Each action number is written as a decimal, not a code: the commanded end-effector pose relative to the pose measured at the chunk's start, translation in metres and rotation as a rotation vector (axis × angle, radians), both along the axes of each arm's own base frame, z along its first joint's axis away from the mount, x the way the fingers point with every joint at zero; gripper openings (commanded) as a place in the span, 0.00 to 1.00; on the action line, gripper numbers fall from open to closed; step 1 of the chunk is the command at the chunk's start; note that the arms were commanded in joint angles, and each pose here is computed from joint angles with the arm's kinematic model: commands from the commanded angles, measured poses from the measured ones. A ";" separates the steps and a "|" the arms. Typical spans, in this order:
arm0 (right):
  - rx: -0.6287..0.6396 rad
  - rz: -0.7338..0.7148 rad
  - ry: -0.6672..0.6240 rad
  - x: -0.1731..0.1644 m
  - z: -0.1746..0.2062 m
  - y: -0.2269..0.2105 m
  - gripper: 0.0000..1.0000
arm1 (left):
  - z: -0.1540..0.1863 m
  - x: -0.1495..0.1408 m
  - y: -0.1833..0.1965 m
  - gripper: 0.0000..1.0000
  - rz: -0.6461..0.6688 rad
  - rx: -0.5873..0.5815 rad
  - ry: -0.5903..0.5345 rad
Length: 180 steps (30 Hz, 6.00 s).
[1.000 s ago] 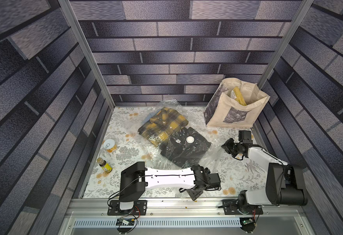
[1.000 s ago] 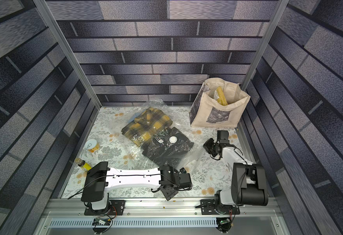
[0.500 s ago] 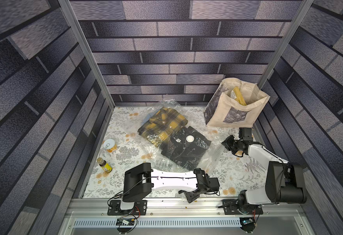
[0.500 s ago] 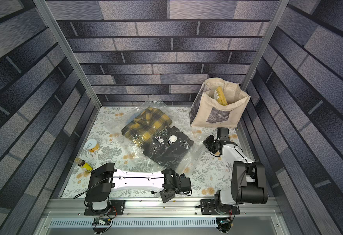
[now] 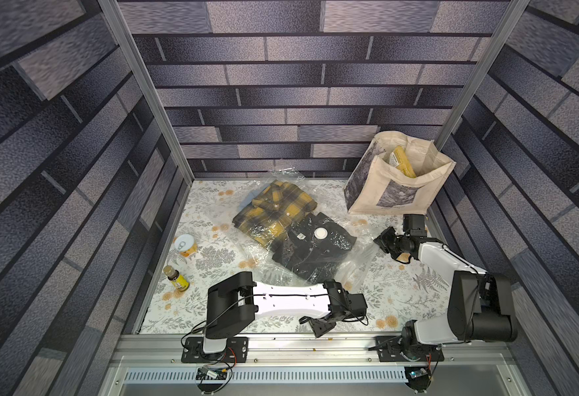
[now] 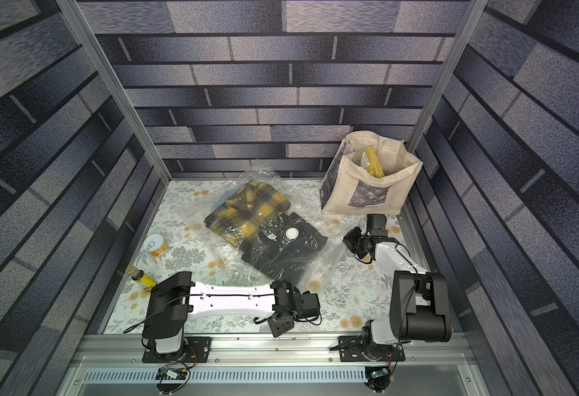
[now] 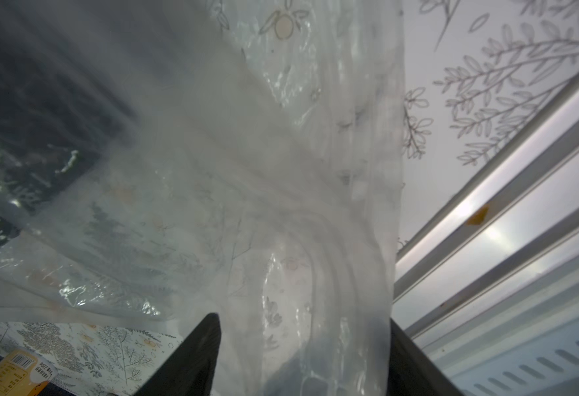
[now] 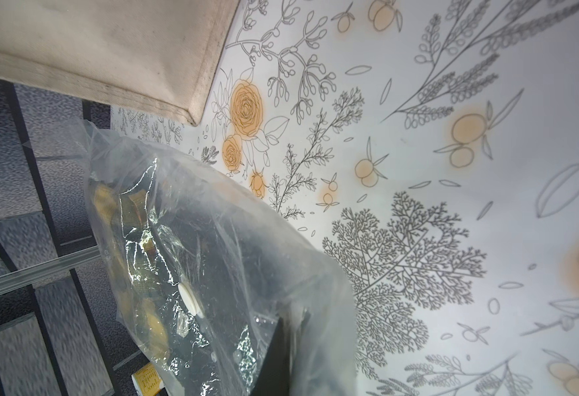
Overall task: Place the folded shirt into the vacuum bag
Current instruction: Adjust the vacuum bag at the center of the board.
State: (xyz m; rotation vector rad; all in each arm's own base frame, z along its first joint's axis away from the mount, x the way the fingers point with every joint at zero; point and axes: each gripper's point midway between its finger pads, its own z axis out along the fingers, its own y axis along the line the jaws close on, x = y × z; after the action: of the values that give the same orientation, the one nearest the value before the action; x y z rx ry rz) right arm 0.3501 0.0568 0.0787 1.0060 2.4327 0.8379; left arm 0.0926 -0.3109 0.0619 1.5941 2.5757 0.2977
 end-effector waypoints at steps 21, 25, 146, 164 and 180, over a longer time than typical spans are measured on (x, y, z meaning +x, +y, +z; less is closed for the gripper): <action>0.100 -0.042 -0.334 0.079 0.253 0.039 0.00 | 0.227 0.095 0.081 0.00 0.215 -0.523 -0.343; 0.026 -0.023 -0.220 0.079 0.224 0.035 0.00 | 0.236 0.090 0.075 0.00 0.215 -0.583 -0.319; -0.112 0.136 0.107 -0.166 0.009 0.031 0.77 | 0.087 0.223 0.022 0.75 0.575 -0.589 -0.024; 0.062 0.280 0.197 -0.168 -0.051 0.078 0.64 | -0.028 0.135 0.008 0.74 0.581 -0.438 0.176; 0.220 0.306 0.106 -0.166 0.001 0.103 0.09 | 0.085 0.085 -0.041 0.91 -0.132 -0.584 -0.244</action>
State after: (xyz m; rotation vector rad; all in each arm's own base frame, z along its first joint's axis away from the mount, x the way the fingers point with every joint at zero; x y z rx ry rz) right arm 0.1854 0.1555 0.0656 0.7550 2.6757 1.1586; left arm 0.1840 -0.3497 0.1449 1.2065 2.3055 -0.3844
